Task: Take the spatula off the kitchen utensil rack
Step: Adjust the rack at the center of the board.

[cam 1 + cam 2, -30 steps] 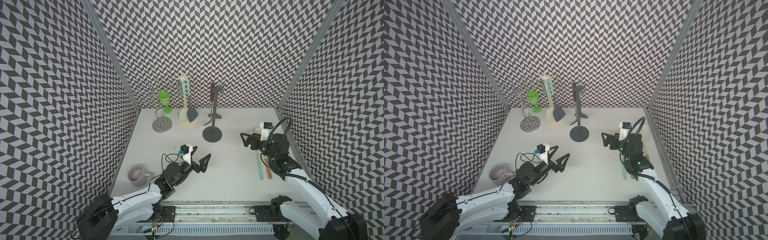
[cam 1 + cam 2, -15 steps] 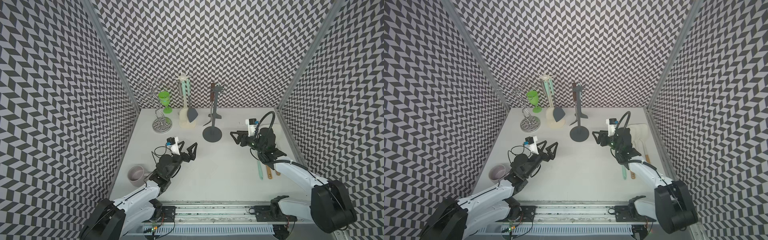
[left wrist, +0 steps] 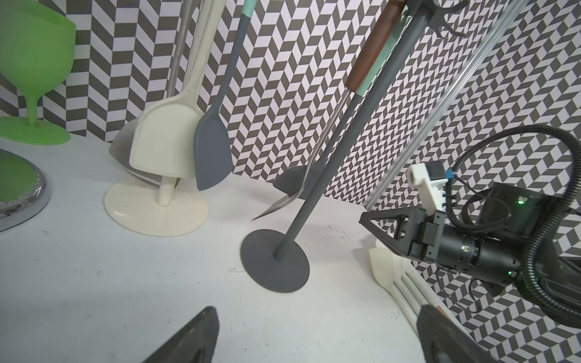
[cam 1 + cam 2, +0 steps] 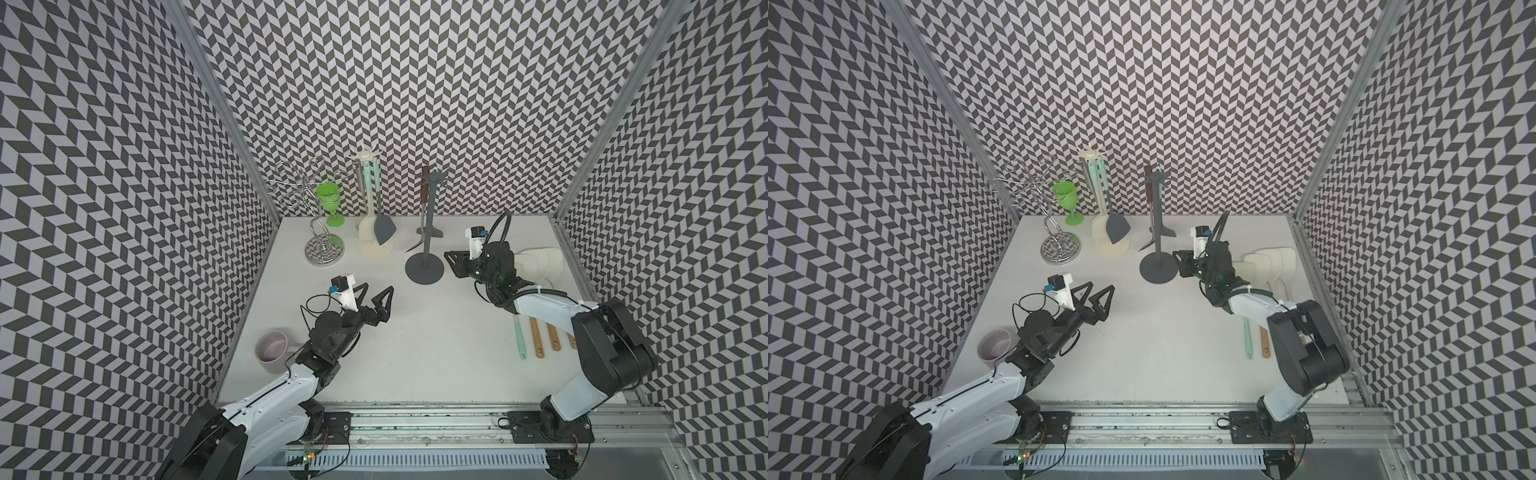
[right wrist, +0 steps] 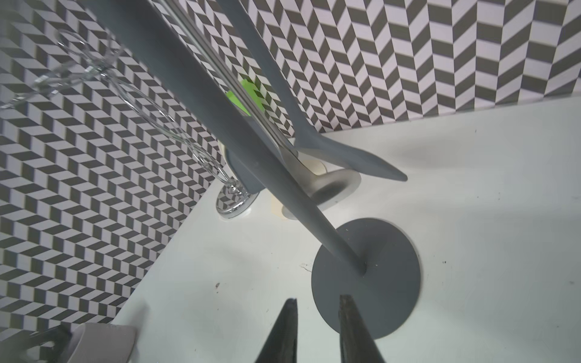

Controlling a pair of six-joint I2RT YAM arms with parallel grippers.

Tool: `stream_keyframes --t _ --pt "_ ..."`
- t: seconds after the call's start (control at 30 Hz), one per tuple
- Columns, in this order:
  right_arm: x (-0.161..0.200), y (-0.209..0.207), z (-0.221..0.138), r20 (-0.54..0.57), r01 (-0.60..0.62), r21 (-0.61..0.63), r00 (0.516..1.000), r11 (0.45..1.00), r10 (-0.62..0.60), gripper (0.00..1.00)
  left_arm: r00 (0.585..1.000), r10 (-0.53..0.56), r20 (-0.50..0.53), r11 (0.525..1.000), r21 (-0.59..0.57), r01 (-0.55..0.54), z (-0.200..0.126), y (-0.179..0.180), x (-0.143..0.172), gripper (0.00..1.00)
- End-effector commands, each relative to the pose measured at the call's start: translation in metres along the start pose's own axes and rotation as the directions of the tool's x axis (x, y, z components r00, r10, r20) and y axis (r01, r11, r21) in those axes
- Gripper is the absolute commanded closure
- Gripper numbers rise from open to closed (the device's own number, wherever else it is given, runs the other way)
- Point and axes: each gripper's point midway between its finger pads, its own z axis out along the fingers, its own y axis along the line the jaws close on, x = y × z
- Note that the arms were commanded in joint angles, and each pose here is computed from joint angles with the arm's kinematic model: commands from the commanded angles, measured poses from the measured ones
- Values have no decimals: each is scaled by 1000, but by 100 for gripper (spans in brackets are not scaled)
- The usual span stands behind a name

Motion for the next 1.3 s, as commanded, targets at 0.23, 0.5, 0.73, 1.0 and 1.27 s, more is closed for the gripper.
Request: stream_keyframes --t 0.23,0.5,0.73,1.0,1.27 --pt "-7 -14 35 122 -89 47 989 995 83 80 1000 -2 12 1000 31 1 -3 -5 -2 0" --pt "-1 -21 71 125 -175 11 977 985 172 80 1000 -3 17 999 41 2 -4 -7 -4 0" --pt "14 -19 91 94 -212 -20 972 977 213 80 1000 -3 21 999 47 2 -5 -8 -5 0" --pt "27 -7 97 72 -222 -52 972 974 225 80 1000 -3 24 999 49 2 -6 -9 -6 0" --pt "37 10 97 57 -226 -87 971 970 231 80 1000 -2 27 999 53 1 -7 -9 -6 0"
